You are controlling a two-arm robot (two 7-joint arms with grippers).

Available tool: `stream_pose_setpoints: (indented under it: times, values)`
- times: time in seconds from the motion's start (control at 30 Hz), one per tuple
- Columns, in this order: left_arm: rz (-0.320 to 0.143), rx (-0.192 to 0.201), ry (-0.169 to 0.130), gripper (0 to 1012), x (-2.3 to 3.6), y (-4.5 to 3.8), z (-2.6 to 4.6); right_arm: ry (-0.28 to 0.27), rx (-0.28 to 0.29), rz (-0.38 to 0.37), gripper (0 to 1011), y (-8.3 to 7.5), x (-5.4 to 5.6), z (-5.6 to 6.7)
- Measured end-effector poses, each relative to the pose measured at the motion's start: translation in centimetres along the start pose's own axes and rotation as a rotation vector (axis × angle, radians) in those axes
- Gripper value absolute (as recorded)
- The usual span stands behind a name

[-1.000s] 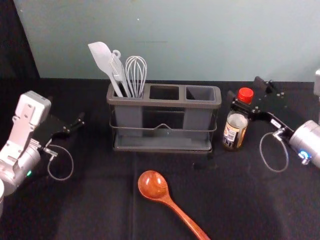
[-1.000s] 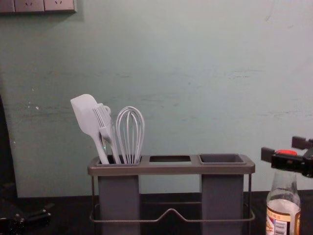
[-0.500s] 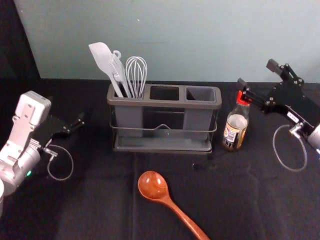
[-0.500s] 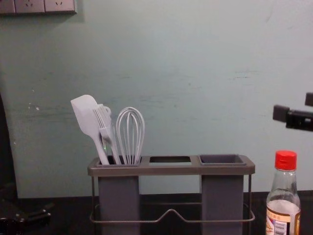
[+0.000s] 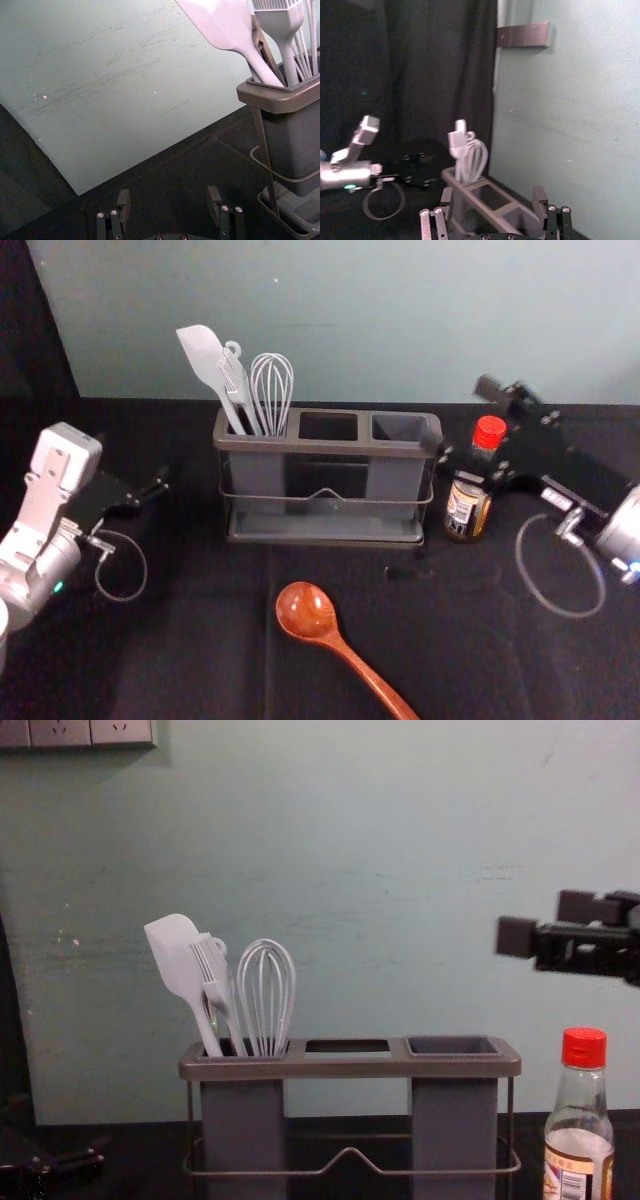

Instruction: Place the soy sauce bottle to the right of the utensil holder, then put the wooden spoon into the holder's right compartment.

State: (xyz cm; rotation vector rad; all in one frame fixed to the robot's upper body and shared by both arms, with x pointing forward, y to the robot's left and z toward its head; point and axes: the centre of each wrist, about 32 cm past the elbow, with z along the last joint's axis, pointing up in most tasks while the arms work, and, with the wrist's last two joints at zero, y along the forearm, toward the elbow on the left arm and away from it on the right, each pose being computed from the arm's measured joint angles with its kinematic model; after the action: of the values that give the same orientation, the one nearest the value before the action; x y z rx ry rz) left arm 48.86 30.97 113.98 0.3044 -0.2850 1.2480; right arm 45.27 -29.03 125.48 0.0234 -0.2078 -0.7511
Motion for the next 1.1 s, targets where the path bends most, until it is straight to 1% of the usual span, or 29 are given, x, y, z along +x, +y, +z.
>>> stream_pose_setpoints:
  times: [0.07,0.17,0.2,0.3,0.33,0.43,0.47,0.57,0.6,0.63,0.67,0.7,0.73,0.8,0.83,0.87,0.9,0.93,0.97,1.0,1.03,1.1]
  values:
    - [0.0,0.0,0.0,1005,0.0,0.0,0.0,0.014,-0.019,0.036,1004,0.7,-0.9,0.1]
    - [0.0,0.0,0.0,1005,0.0,0.0,0.0,0.016,-0.044,0.06,1004,1.3,-1.7,0.2]
    - [0.0,0.0,0.0,1005,0.0,0.0,0.0,0.012,-0.071,0.069,1004,1.7,-2.3,0.3]
    - [0.0,0.0,0.0,1005,0.0,0.0,0.0,0.002,-0.123,0.082,1004,2.5,-3.3,0.7]
    - [0.0,0.0,0.0,1005,0.0,0.0,0.0,-0.005,-0.167,0.088,1004,3.0,-3.9,0.9]
    - [0.0,0.0,0.0,1005,0.0,0.0,0.0,-0.007,-0.234,0.098,1004,3.8,-4.7,1.2]
    - [0.0,0.0,0.0,1005,0.0,0.0,0.0,0.001,-0.28,0.104,1004,4.4,-5.2,1.4]
    - [0.0,0.0,0.0,1005,0.0,0.0,0.0,0.019,-0.341,0.113,1004,5.2,-5.7,1.6]
    - [0.0,0.0,0.0,1005,0.0,0.0,0.0,0.031,-0.38,0.122,1004,5.8,-6.0,1.7]
    - [0.0,0.0,0.0,1005,0.0,0.0,0.0,0.037,-0.404,0.125,1004,6.0,-6.2,1.7]
    - [0.0,0.0,0.0,1005,0.0,0.0,0.0,0.052,-0.448,0.132,1004,6.6,-6.4,1.7]
    - [0.0,0.0,0.0,1005,0.0,0.0,0.0,0.058,-0.465,0.136,1004,6.9,-6.5,1.8]
    - [0.0,0.0,0.0,1005,0.0,0.0,0.0,0.073,-0.508,0.141,1004,7.4,-6.6,1.7]
    - [0.0,0.0,0.0,1005,0.0,0.0,0.0,0.085,-0.551,0.147,1004,8.0,-6.7,1.7]
    - [0.0,0.0,0.0,1005,0.0,0.0,0.0,0.087,-0.57,0.151,1004,8.2,-6.8,1.7]
    - [0.0,0.0,0.0,1005,0.0,0.0,0.0,0.088,-0.607,0.154,1004,8.8,-6.9,1.7]
    - [0.0,0.0,0.0,1005,0.0,0.0,0.0,0.088,-0.625,0.157,1004,9.0,-7.1,1.6]
    - [0.0,0.0,0.0,1005,0.0,0.0,0.0,0.084,-0.656,0.16,1004,9.6,-7.3,1.5]
    - [0.0,0.0,0.0,1005,0.0,0.0,0.0,0.081,-0.67,0.162,1004,9.8,-7.4,1.4]
    - [0.0,0.0,0.0,1005,0.0,0.0,0.0,0.077,-0.696,0.168,1004,10.3,-7.7,1.2]
    - [0.0,0.0,0.0,1005,0.0,0.0,0.0,0.077,-0.696,0.168,1004,10.3,-7.7,1.2]
    - [0.0,0.0,0.0,1005,0.0,0.0,0.0,0.068,-0.73,0.173,1004,10.9,-8.1,0.9]
